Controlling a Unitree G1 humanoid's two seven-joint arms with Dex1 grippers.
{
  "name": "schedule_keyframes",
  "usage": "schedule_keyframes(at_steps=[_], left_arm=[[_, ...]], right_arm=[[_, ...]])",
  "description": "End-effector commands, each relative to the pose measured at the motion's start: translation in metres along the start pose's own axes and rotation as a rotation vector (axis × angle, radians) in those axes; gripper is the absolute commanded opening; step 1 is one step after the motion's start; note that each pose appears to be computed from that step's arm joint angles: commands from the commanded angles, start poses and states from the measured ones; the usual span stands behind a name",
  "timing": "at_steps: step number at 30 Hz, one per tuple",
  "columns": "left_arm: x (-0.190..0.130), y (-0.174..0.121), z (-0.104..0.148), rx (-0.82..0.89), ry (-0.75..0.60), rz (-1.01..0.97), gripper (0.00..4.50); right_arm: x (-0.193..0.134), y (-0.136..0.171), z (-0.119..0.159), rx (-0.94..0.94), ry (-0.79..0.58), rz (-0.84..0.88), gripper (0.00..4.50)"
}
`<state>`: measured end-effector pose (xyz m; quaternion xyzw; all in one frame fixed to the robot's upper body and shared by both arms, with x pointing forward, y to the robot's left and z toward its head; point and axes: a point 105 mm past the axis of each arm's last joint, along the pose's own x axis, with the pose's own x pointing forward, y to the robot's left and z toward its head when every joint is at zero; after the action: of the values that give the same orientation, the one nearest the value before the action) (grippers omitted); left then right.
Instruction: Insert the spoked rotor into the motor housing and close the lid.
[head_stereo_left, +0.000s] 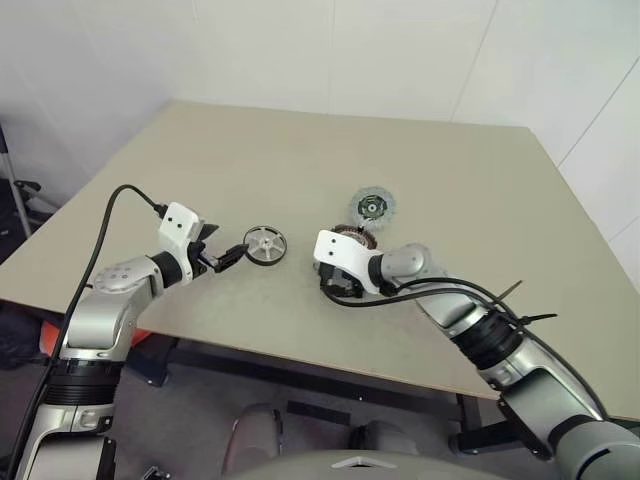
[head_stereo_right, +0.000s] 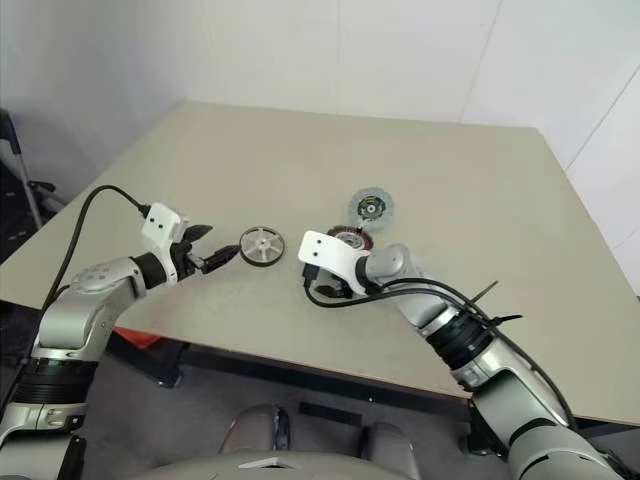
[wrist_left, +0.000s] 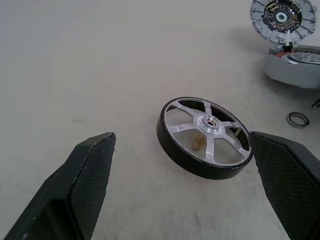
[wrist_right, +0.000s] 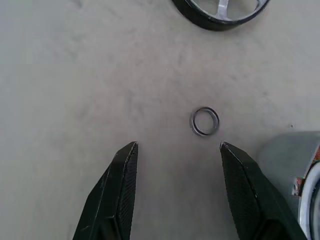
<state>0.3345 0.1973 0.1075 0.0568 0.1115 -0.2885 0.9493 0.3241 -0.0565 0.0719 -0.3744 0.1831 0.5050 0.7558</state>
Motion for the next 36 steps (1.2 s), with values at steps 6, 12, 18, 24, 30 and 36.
schedule_keyframes(at_steps=[6,12,18,24,30,36], left_arm=[[-0.004,0.011,0.015,0.035,-0.046,0.032,4.5],[-0.002,0.011,0.017,0.04,-0.05,0.029,4.5],[0.003,0.011,0.02,0.051,-0.054,0.013,4.5],[0.007,0.008,0.023,0.054,-0.065,0.004,4.5],[0.006,0.005,0.021,0.046,-0.071,0.009,4.5],[0.004,0.007,0.02,0.038,-0.074,0.03,4.5]], right_arm=[[-0.027,-0.016,0.052,-0.194,-0.104,-0.054,2.91],[-0.027,-0.019,0.053,-0.241,-0.098,-0.034,2.91],[-0.015,-0.016,0.042,-0.454,-0.015,0.119,2.91],[-0.013,-0.03,0.034,-0.7,0.089,0.232,2.91],[-0.005,-0.04,0.038,-0.829,0.13,0.285,2.91],[0.007,-0.048,0.038,-0.988,0.195,0.308,2.91]])
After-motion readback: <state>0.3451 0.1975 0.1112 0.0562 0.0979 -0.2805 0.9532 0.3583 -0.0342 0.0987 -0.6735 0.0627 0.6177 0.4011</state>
